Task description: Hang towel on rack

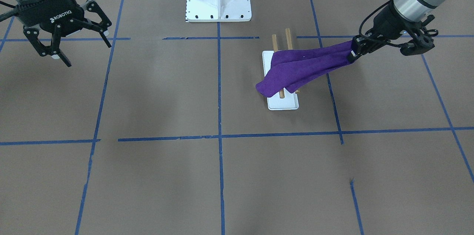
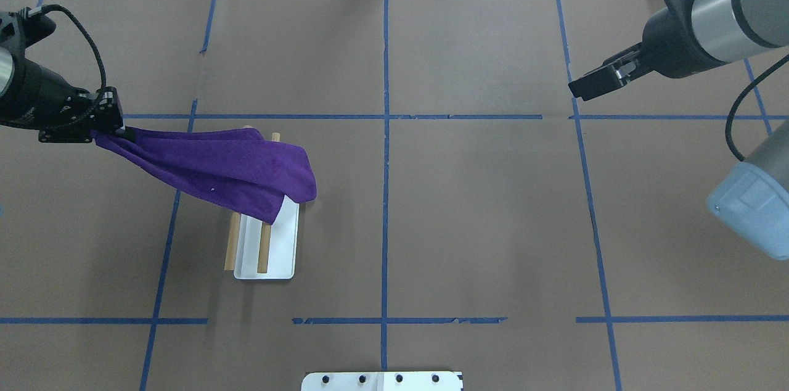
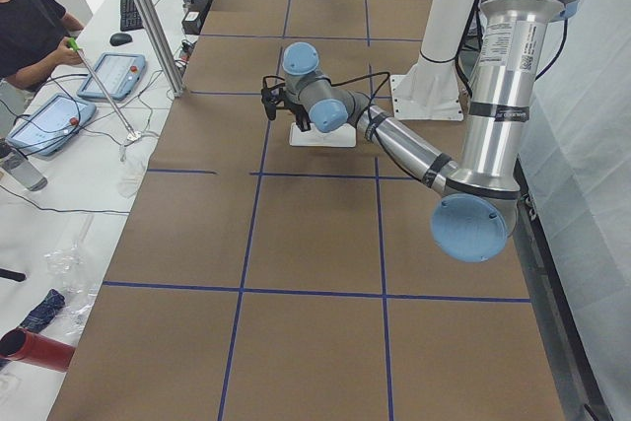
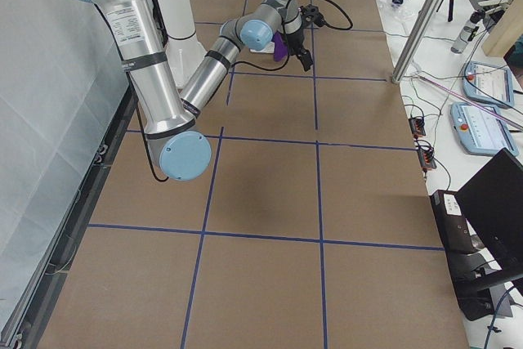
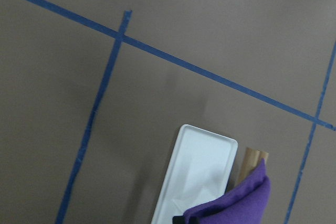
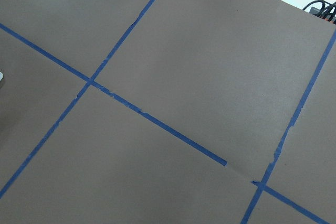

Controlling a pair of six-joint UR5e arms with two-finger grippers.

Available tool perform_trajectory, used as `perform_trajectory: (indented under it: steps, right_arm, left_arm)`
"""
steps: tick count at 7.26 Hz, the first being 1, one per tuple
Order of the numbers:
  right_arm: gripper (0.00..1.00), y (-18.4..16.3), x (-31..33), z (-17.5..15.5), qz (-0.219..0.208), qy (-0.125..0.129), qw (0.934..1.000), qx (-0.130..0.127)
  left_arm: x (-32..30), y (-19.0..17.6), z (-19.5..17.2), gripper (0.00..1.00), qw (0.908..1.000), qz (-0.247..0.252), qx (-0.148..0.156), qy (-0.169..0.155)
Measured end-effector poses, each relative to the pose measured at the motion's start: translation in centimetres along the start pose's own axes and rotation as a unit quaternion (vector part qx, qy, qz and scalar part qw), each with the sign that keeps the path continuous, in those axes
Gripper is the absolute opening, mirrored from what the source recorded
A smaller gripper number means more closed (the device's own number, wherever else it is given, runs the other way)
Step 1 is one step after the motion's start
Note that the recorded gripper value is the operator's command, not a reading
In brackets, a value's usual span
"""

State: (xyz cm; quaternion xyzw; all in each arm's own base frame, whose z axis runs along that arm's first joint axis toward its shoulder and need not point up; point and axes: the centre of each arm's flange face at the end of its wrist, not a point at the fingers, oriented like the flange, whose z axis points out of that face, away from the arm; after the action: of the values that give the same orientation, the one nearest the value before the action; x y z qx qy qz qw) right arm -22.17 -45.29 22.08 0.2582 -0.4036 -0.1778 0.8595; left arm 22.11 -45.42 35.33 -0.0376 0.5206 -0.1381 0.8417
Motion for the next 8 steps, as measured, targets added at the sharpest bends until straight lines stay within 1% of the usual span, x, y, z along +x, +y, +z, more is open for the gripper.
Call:
perform_trajectory:
  steps: [1, 4, 5, 6, 7, 8]
  right_arm:
    - [1.0, 0.1, 0.2, 0.0, 0.002, 0.0, 1.0, -0.001]
    - [1.0, 0.7, 1.7, 0.0, 0.014, 0.008, 0.9999, -0.007]
    - [1.0, 1.0, 2.9, -0.1, 0.023, 0.011, 0.9996, -0.011]
    - [1.0, 1.6, 5.2, 0.0, 0.042, 0.016, 0.9987, -0.022]
    - [1.0, 2.4, 8.5, 0.6, 0.07, 0.025, 0.9964, -0.04]
    - [1.0, 3.6, 12.7, 1.7, 0.106, 0.042, 0.9917, -0.061]
  left_arm:
    - [-0.5, -0.4, 0.5, 1.0, 1.0, 0.001, -0.001, -0.005]
    - [-1.0, -1.1, 1.4, 1.0, 0.9999, -0.006, -0.003, -0.014]
    - [-1.1, -1.2, 1.5, 1.0, 0.9999, -0.005, -0.003, -0.014]
    - [-1.4, -1.6, 1.4, 1.0, 0.9999, 0.007, 0.001, -0.016]
    - [-2.5, -2.8, 1.2, 1.0, 0.9988, 0.042, 0.014, -0.022]
    - [-5.0, -5.3, 0.4, 1.0, 0.9935, 0.102, 0.032, -0.038]
